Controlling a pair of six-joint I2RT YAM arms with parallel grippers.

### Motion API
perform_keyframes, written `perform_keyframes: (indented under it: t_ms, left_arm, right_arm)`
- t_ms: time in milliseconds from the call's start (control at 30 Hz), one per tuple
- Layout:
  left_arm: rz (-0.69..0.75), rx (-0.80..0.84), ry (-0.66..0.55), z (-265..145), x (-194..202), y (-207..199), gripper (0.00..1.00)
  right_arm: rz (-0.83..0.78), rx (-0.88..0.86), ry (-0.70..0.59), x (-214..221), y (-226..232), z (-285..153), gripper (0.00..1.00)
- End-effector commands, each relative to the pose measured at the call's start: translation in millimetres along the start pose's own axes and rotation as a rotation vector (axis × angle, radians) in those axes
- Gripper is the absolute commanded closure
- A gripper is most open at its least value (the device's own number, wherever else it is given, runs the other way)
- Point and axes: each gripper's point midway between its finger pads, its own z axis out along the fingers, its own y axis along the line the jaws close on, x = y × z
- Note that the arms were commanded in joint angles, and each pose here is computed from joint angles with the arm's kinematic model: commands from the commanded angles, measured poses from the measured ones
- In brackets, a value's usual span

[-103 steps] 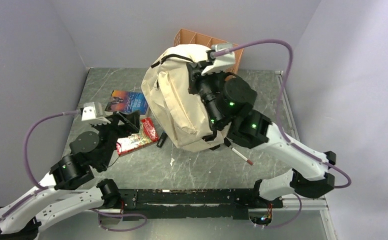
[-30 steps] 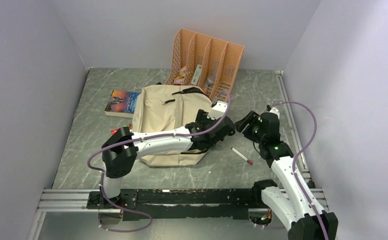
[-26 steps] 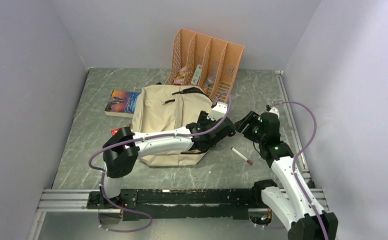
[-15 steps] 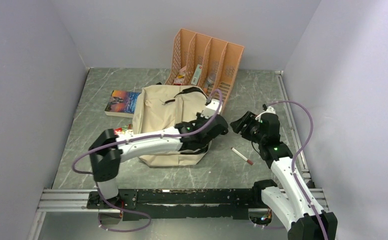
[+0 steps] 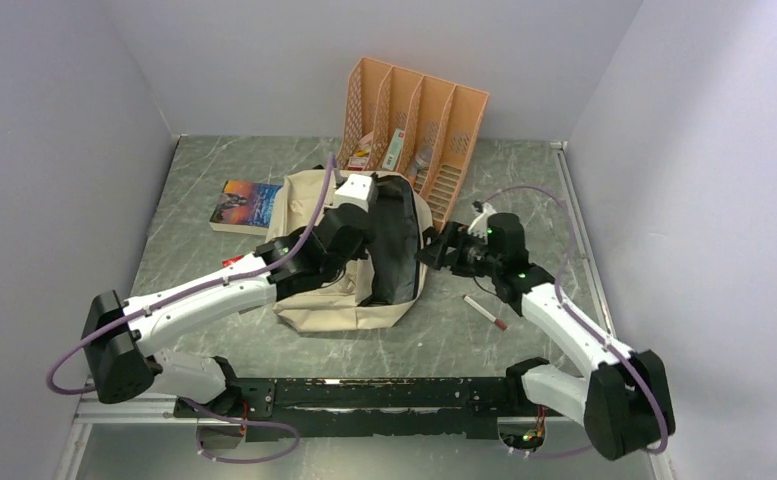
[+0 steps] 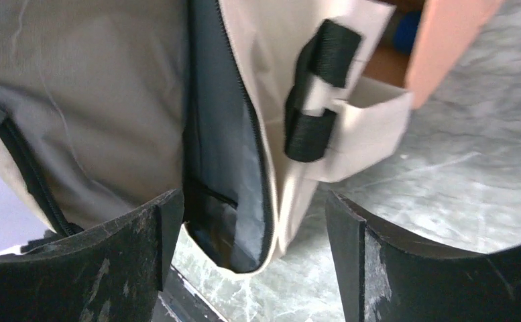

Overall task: Pack the student bag
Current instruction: Adjust the student bag at the center of the board.

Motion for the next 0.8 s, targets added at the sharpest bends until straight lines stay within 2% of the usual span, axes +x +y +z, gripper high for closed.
perform_keyframes:
  t_ms: [0,167,333,433,500,700,767]
  left_arm:
    - [-0.018,0.017,-0.008,-2,0,19,0.95]
    - [-0.041,0.018,-0.011,-9,2,36,0.95]
    - [-0.048,0.000,-0.003,-10,7,52,0.95]
    - [-0.064,-0.009,-0.001,-10,7,63,0.95]
    - [-0.069,-0.009,-0.002,-11,6,69,0.95]
    - [-0.081,-0.071,-0.025,-15,-8,103,0.95]
    - [-0.090,-0.094,-0.038,-18,-14,116,0.95]
  right_arm:
    - [-0.073,-0.007,0.014,-2,20,25,0.19]
    - [-0.045,0.117,0.019,1,-1,47,0.20]
    - [-0.044,0.145,0.066,10,-6,63,0.22]
    - [-0.039,0.135,0.083,14,-4,69,0.28]
    - [-0.039,0.124,0.085,15,-2,72,0.39]
    - [-0.104,0.079,-0.022,-13,17,60,0.87]
    - [-0.131,0.060,-0.068,-27,28,50,1.00]
